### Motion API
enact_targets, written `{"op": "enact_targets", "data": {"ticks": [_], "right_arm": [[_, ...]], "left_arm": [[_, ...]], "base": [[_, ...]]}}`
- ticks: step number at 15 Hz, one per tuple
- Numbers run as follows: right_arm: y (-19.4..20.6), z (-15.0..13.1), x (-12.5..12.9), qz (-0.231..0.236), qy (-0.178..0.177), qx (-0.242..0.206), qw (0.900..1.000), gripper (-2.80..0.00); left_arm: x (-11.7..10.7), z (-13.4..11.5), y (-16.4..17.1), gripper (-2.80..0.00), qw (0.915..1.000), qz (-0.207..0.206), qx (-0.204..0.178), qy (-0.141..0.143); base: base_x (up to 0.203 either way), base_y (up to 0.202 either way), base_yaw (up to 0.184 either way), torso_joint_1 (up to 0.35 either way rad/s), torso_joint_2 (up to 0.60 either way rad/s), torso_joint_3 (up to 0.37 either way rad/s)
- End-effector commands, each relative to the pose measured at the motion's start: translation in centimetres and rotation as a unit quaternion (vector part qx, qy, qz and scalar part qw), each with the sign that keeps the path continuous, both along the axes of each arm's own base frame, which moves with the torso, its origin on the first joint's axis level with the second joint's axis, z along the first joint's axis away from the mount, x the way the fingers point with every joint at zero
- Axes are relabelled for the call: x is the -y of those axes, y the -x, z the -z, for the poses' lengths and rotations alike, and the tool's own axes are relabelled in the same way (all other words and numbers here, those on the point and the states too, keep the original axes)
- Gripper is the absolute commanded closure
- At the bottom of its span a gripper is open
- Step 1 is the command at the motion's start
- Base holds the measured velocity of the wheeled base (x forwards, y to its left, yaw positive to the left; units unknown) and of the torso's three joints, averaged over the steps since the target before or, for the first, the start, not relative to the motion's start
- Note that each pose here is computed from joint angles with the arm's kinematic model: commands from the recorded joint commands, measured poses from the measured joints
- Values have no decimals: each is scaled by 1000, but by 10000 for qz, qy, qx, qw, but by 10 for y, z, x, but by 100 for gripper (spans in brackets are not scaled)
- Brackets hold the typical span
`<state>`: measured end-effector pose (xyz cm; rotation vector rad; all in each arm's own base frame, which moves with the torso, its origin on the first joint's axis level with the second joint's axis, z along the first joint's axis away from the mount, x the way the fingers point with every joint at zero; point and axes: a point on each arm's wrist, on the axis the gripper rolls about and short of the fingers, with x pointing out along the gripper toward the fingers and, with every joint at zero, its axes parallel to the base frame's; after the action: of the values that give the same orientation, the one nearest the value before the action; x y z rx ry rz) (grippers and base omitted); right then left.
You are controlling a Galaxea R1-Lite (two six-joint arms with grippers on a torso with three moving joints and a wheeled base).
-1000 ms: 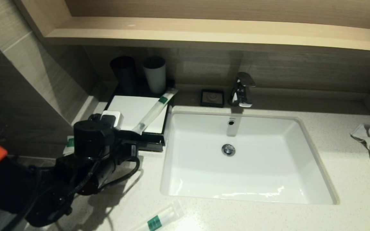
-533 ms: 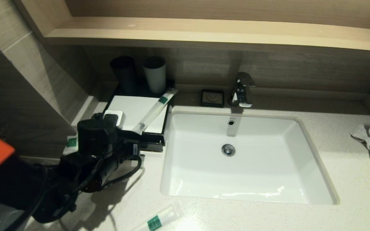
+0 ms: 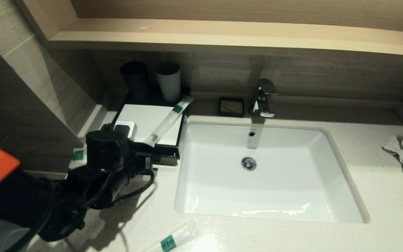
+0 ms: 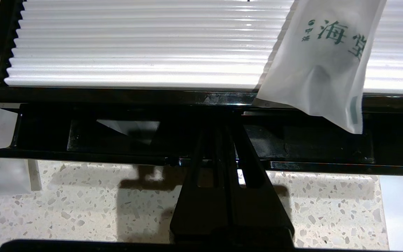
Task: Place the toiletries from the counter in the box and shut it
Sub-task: Open the drawer
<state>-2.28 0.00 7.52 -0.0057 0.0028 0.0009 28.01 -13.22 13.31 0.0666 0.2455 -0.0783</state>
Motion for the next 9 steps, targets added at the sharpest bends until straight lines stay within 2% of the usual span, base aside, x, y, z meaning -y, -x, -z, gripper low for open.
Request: {"op": "enact_targets", "data": {"ticks": [1,9], "right_arm": [[0,0,0,-3,2,-2,10000,0],[0,0,0,4,2,-2,10000,0]], "left_arm": [[0,0,0,0,10000,-15,12,3],[-3,-1,7,0,10000,0,-53,-61]], "base": [[0,0,0,0,0,0],[0,0,0,0,0,0]]}}
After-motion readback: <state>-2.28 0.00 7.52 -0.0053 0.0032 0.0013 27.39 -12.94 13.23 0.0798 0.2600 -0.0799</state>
